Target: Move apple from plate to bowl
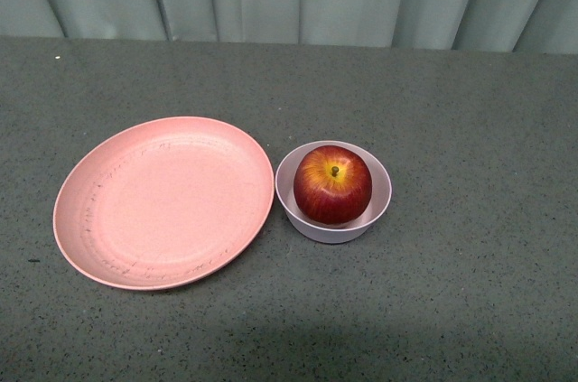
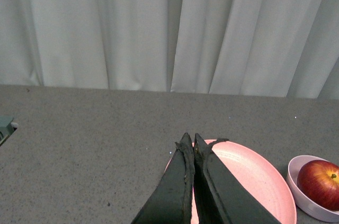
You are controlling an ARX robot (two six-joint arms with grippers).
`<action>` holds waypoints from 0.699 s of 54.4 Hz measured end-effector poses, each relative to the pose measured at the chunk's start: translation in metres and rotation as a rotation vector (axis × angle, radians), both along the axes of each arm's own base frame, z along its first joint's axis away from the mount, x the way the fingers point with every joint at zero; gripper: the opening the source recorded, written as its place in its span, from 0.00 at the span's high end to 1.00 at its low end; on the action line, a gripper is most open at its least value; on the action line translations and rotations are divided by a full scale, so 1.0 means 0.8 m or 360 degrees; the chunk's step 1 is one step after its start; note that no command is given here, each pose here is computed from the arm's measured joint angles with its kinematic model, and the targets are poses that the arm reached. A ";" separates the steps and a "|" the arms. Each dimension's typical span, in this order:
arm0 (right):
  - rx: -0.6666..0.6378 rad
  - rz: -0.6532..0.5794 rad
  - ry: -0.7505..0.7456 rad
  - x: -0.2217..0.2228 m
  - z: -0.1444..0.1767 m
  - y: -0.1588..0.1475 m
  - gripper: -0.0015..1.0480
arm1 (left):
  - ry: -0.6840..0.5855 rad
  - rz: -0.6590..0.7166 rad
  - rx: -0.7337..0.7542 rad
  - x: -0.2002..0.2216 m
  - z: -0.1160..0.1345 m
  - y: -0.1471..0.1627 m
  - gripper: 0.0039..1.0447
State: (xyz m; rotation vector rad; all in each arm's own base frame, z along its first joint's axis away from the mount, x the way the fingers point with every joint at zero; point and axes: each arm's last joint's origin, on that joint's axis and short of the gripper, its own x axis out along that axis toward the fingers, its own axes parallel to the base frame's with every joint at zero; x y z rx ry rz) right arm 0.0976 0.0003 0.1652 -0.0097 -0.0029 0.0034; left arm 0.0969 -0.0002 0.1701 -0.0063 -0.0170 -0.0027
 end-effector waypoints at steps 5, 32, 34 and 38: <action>0.0000 0.0001 0.0001 0.000 0.000 0.000 0.09 | 0.0002 -0.0001 -0.0001 0.000 0.000 0.000 0.84; 0.0000 0.0000 0.0000 0.000 0.000 0.000 0.09 | 0.0002 -0.0001 0.0004 0.000 0.000 0.000 0.05; 0.0000 0.0001 0.0000 0.000 0.000 0.000 0.09 | 0.0002 0.0000 0.0003 0.000 0.000 0.000 0.07; 0.0000 0.0001 0.0001 0.000 0.000 0.000 0.09 | 0.0002 0.0000 0.0003 0.000 0.000 0.000 0.06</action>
